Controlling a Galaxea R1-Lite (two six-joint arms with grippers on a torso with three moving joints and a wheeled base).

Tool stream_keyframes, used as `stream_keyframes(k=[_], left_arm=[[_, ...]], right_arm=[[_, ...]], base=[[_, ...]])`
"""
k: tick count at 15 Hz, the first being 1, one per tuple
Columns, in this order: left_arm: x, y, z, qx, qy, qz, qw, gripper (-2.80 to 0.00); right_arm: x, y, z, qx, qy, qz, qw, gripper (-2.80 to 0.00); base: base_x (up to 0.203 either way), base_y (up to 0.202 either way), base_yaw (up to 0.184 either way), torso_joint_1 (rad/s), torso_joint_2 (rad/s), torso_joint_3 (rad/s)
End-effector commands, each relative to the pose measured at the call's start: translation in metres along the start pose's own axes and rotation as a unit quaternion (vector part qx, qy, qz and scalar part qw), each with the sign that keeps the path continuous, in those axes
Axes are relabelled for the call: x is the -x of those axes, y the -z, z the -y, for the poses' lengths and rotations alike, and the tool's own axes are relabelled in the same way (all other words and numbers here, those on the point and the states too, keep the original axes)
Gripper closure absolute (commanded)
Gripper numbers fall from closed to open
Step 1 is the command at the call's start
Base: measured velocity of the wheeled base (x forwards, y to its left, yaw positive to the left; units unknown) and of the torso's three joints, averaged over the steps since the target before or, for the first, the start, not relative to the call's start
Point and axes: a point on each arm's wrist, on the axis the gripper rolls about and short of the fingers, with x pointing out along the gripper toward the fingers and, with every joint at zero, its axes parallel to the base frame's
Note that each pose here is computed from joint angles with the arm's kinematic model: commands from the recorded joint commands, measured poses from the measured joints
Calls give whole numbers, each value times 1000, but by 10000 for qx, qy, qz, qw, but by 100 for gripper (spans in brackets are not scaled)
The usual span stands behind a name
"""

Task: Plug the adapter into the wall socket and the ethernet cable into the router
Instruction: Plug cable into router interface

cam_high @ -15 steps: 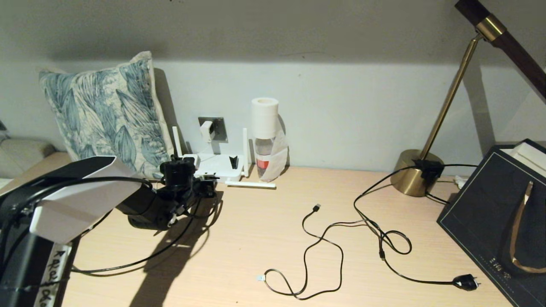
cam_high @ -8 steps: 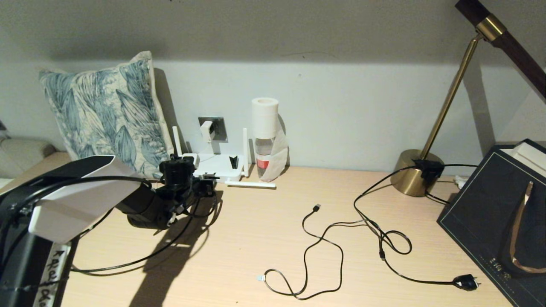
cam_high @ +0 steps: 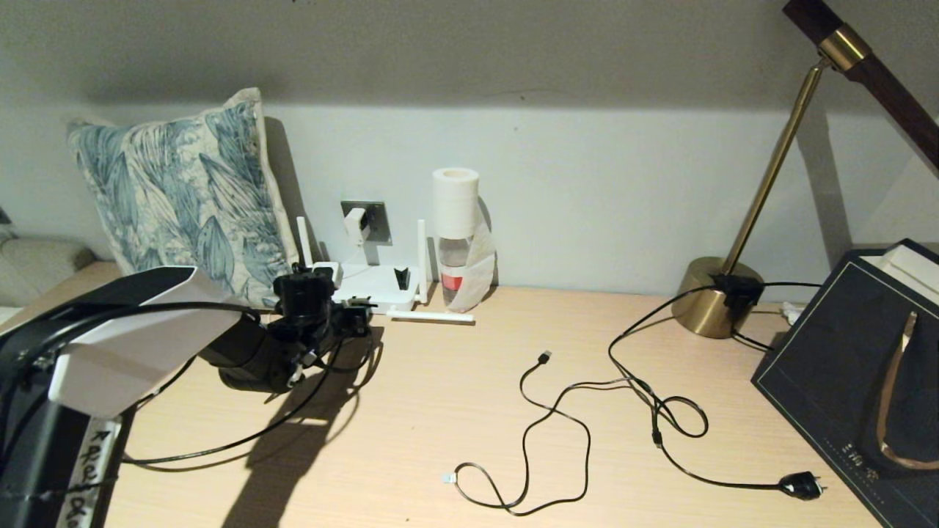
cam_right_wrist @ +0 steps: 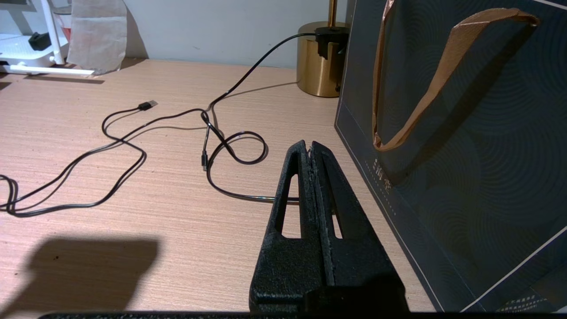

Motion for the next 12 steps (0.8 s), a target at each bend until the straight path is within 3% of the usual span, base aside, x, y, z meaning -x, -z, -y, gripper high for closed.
stream_keyframes(k=[1, 12], left_arm=[[-1, 0, -2, 6, -24, 23, 10000, 0], [-6, 1, -12, 38, 36, 18, 10000, 0]], right_arm=[[-2, 10, 0, 0, 0, -167, 9999, 0], [-2, 10, 0, 0, 0, -179, 9998, 0]], base=[[0, 0, 0, 0, 0, 0], [0, 0, 0, 0, 0, 0]])
